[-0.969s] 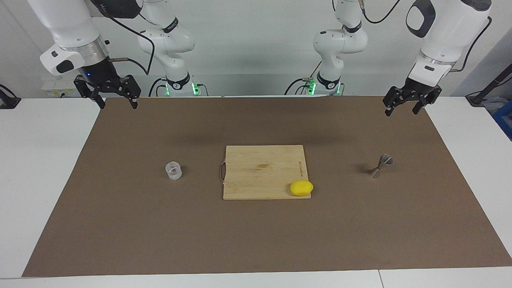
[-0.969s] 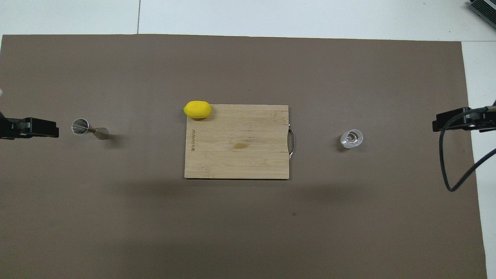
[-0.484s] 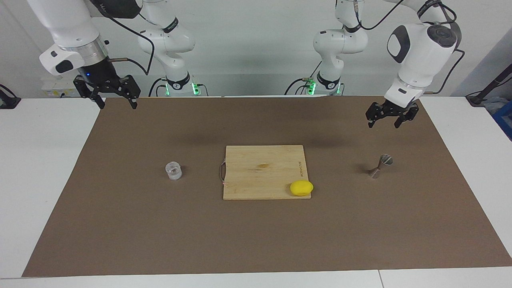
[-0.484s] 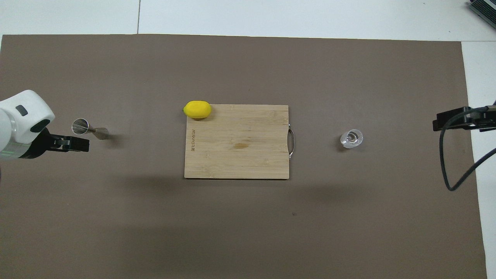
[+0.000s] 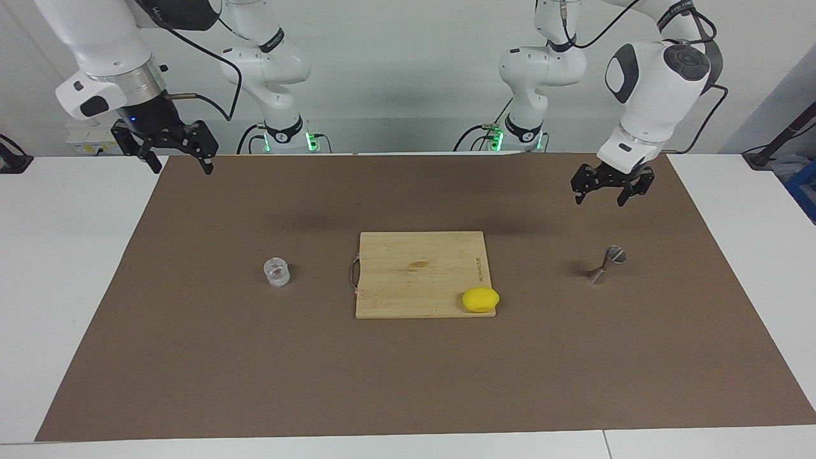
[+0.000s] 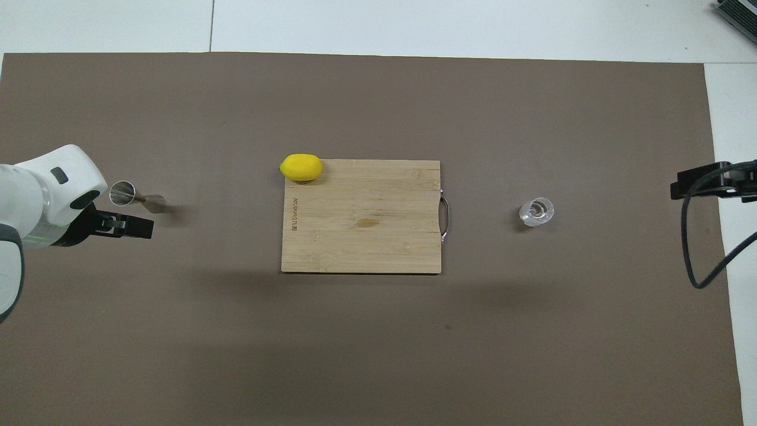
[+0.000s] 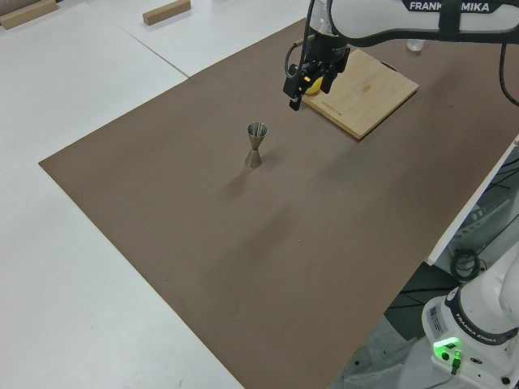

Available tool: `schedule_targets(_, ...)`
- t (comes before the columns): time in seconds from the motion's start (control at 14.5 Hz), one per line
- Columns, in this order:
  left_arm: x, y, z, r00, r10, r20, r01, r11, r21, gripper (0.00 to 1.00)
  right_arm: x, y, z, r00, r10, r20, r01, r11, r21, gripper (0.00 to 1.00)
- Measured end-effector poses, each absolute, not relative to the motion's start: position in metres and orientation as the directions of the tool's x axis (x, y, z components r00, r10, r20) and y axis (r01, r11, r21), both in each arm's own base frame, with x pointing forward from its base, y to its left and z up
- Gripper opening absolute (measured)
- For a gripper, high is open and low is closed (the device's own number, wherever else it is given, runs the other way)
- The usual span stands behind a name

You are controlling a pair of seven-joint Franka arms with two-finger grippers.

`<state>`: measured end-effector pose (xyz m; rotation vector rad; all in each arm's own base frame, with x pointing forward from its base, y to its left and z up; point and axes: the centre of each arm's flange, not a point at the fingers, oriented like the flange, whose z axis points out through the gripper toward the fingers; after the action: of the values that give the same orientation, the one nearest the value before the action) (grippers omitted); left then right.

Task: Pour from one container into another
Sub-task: 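Move the left gripper toward the small dark cup and open it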

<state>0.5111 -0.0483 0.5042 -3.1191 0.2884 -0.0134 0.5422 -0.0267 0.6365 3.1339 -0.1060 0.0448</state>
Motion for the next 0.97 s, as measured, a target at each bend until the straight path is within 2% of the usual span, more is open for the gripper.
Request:
schedule_targets(0.35, 0.495, -0.1, 0.516, 0.956, -0.291, -0.031, -0.292, -0.956, -0.007, 1.0, 0.542, -0.026, 0.637, 0.997, -0.066, 0.029, -0.067, -0.998, 0.005, 1.0)
schedule_targets(0.48, 0.496, -0.098, 0.52, 0.922, -0.386, -0.016, -0.385, -0.922, 0.046, 1.0, 0.541, -0.027, 0.637, 0.997, -0.073, 0.025, -0.073, -0.997, 0.004, 1.0)
schedule_targets(0.76, 0.506, -0.03, 0.523, 0.766, -0.63, 0.123, -0.642, -0.745, 0.18, 1.0, 0.539, -0.027, 0.638, 0.997, -0.08, 0.021, -0.08, -0.997, 0.004, 1.0)
schedule_targets(0.97, 0.508, 0.011, 0.524, 0.7, -0.678, 0.225, -0.714, -0.668, 0.208, 1.0, 0.539, -0.026, 0.638, 0.996, -0.083, 0.017, -0.083, -0.997, 0.004, 1.0)
